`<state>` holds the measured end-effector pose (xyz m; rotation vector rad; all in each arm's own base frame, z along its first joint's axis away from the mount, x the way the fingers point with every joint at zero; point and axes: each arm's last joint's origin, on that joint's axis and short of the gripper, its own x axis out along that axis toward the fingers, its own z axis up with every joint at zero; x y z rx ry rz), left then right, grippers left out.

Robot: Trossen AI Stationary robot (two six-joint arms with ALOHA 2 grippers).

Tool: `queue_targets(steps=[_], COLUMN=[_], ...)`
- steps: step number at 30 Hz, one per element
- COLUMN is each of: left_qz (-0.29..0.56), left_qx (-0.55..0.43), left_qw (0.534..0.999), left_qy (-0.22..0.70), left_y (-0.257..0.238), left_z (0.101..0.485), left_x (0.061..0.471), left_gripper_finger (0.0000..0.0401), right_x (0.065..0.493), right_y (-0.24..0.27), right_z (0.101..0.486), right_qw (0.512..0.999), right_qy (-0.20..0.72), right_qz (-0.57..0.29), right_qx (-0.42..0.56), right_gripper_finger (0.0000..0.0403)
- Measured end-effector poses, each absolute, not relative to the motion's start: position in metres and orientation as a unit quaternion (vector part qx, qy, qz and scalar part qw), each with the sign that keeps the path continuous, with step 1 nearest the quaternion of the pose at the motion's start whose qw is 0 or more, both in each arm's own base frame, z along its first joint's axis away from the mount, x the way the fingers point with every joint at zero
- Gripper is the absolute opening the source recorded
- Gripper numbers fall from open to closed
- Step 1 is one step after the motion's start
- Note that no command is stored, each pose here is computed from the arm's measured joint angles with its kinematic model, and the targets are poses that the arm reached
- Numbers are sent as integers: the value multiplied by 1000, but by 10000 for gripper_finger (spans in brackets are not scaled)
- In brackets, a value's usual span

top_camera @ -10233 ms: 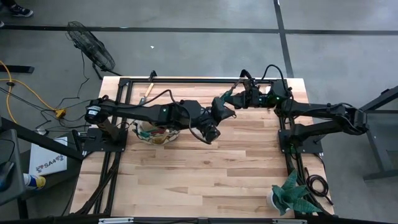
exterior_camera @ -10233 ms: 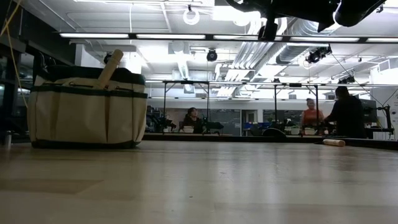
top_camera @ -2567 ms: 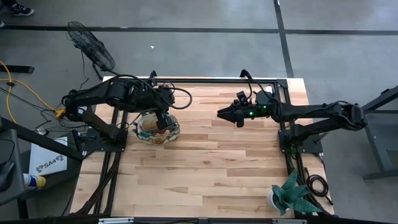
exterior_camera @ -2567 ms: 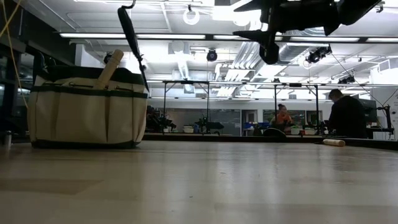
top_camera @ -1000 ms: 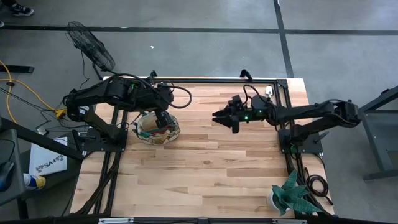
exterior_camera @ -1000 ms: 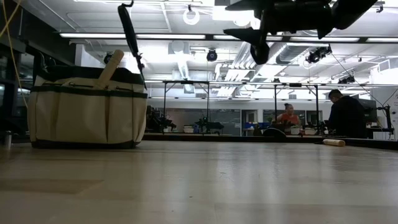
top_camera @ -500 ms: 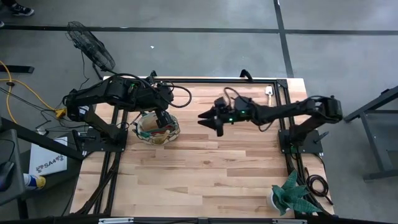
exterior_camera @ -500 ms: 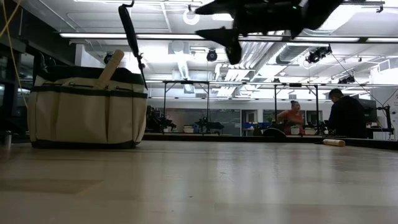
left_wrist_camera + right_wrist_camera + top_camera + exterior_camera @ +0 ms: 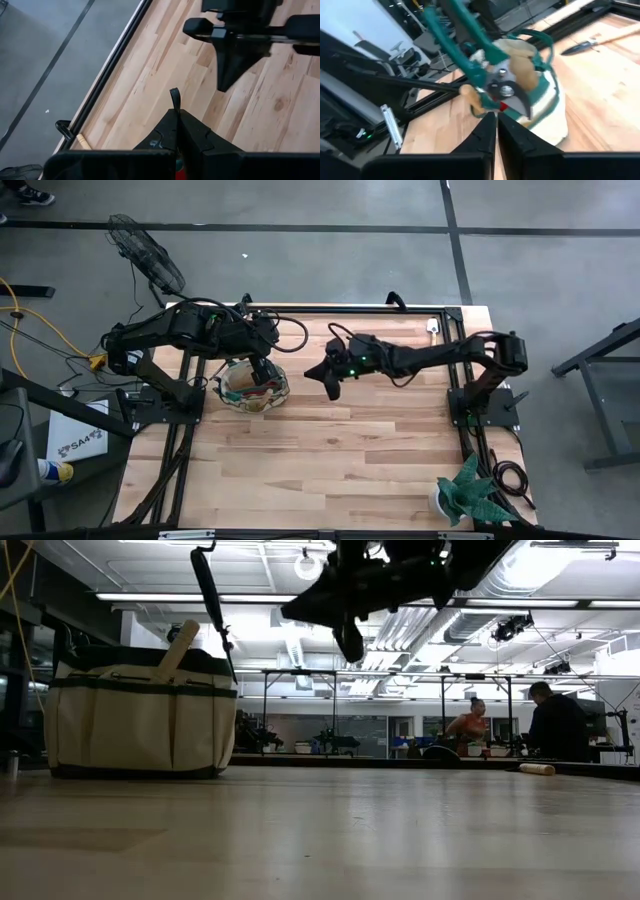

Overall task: Pick & Place Garden tools in Gardening bag
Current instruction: Put the green shear scissors into the white gardening bag

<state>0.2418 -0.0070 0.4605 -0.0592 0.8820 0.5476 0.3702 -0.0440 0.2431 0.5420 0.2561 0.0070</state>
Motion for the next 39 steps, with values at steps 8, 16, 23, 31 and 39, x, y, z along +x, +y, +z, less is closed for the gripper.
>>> queue_targets(steps=[8, 16, 23, 31, 39], left_qz=[261, 260, 267, 274, 275], left_qx=[-29, -32, -26, -23, -32], left_qw=[868, 876, 874, 876, 889], left_qy=[421, 405, 406, 397, 364], left_y=[-7, -7, -7, -6, -6], left_z=[460, 462, 462, 463, 469], left_x=[242, 245, 244, 245, 247], left_gripper_finger=[0, 0, 0, 0, 0], right_x=[379, 388, 389, 388, 378], right_y=[-47, -48, -50, -55, -61], right_z=[229, 219, 224, 226, 245], right_qw=[946, 936, 939, 938, 938], right_qy=[117, 103, 77, 79, 72], right_qz=[-6, 5, 10, 33, 61], right_qx=[302, 337, 336, 337, 334], right_gripper_finger=[4, 4, 4, 4, 4])
